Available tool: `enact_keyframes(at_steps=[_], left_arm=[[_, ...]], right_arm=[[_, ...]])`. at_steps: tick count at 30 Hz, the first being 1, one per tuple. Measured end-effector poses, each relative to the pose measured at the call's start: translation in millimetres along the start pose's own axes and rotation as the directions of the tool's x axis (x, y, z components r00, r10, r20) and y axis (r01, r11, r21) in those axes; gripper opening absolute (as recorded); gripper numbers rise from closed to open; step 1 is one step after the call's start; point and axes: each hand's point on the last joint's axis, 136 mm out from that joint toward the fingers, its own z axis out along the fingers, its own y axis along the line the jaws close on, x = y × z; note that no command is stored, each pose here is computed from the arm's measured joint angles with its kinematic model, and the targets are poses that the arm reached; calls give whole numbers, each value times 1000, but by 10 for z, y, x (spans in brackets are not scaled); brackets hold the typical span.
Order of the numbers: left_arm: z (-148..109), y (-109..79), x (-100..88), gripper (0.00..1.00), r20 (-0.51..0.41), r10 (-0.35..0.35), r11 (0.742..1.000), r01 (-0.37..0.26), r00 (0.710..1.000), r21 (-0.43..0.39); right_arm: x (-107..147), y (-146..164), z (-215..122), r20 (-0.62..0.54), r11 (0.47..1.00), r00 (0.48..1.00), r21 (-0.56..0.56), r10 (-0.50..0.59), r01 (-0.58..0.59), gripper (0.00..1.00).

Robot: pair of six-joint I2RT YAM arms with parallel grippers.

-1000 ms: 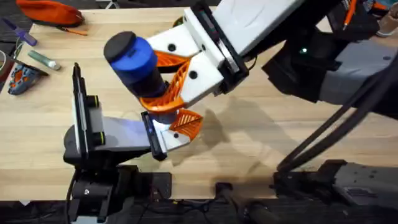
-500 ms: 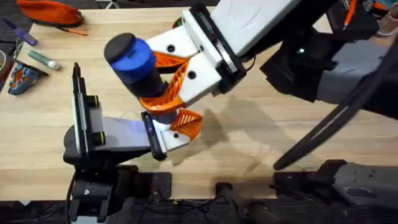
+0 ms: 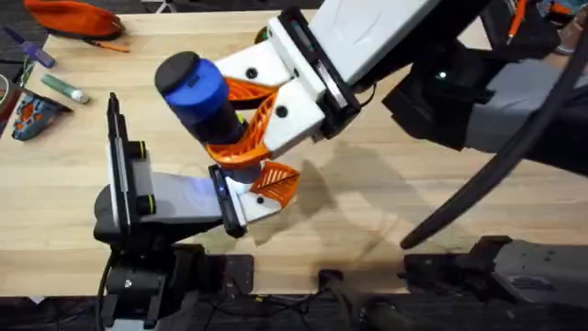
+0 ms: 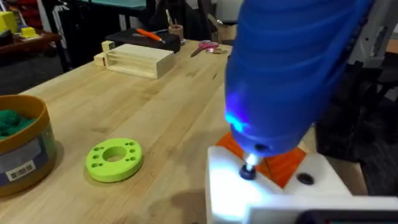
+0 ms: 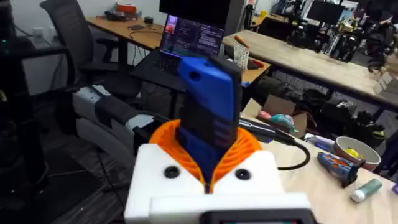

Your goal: Pick up the gripper from the table and insert it into the empty holder that is missing its gripper. Then pick up a screw, insert it into the mounting hole, and use the screwdriver to tighten it. Finally, clean up the table by picking up the vegetable and placing it into the bucket.

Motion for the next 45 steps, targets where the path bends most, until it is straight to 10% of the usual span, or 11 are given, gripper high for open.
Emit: enact_keyframes(at_steps=[45], left_arm=[[1,2,5,12,-2,-8,1000,8,1000,0]], right_arm=[[59,-37,-44,-3,1000,1000,-11,-1,1,22]])
